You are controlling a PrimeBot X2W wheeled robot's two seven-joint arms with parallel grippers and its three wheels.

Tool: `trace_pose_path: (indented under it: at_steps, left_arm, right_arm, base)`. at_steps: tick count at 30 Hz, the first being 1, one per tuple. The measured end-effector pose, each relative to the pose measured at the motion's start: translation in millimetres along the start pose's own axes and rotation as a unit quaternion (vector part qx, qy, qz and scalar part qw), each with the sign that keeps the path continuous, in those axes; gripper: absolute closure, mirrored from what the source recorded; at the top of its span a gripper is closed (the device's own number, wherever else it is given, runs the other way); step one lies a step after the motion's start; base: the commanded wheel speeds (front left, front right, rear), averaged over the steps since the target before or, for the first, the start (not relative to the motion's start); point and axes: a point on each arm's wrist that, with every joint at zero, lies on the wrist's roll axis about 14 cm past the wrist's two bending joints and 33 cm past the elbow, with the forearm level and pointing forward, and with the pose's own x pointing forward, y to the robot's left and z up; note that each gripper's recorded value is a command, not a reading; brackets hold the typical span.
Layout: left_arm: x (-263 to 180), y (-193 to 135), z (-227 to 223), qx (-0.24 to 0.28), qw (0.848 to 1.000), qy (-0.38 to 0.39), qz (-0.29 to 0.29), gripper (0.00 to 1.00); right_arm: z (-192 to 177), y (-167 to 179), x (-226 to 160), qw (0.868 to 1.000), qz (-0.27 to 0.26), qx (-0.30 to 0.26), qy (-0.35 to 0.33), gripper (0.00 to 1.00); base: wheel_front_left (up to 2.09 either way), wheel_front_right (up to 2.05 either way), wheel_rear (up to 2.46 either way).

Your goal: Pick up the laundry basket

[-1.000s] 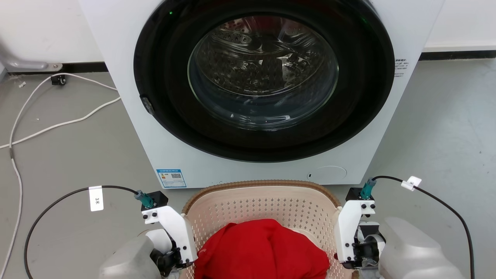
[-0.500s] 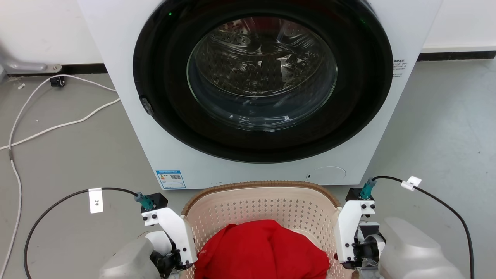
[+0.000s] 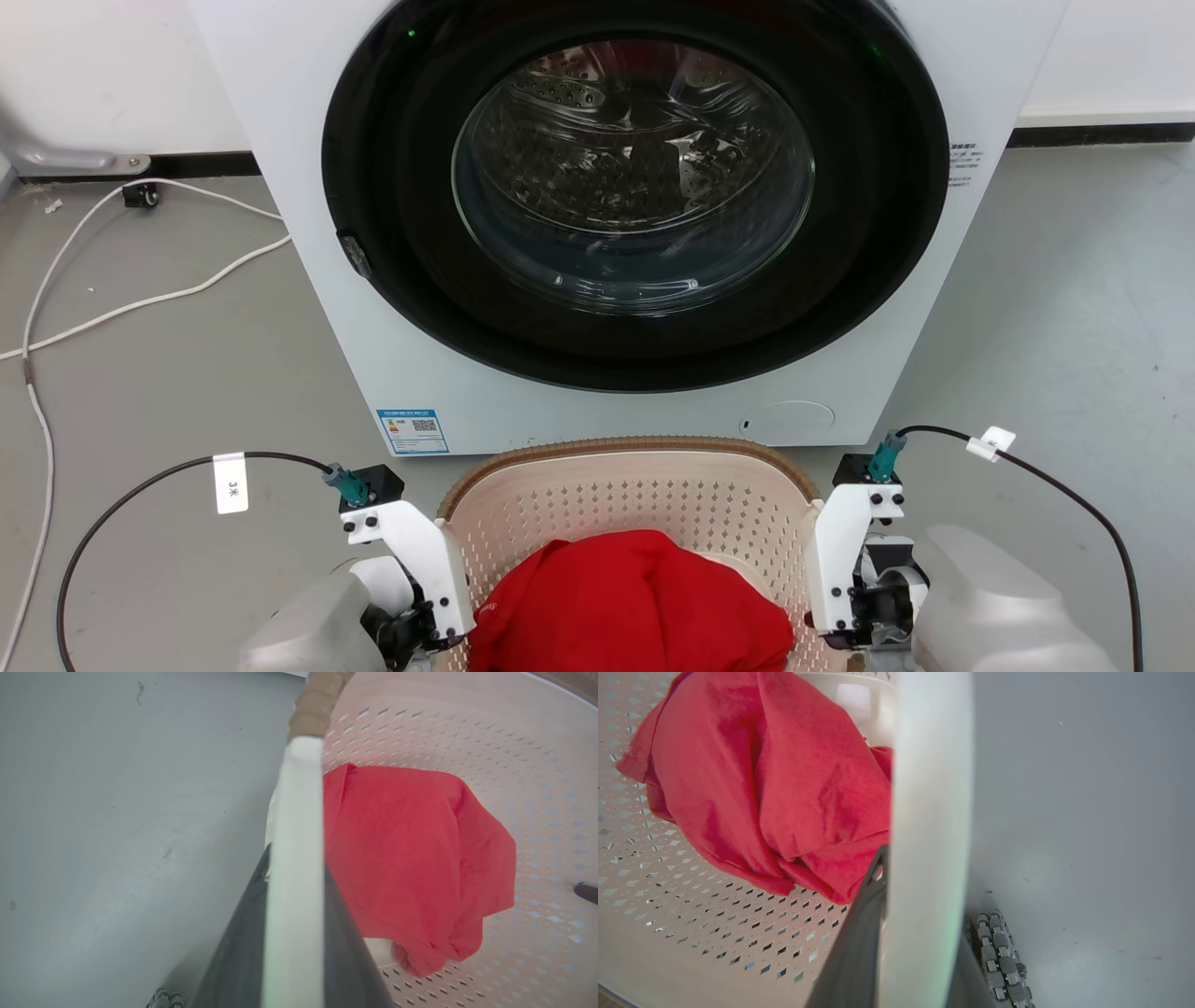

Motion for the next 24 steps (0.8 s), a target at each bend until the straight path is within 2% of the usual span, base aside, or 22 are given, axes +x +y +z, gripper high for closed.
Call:
trace_pose_path:
  at_steps: [24]
  left_arm:
    - [0.7, 0.3, -0.4, -0.001, 1.000, 0.001, 0.000, 1.00]
  right_arm:
    - [-2.3, 0.2, 1.0, 1.000, 0.002, 0.004, 0.002, 1.00]
  base:
    - [0.00, 0.00, 0.00]
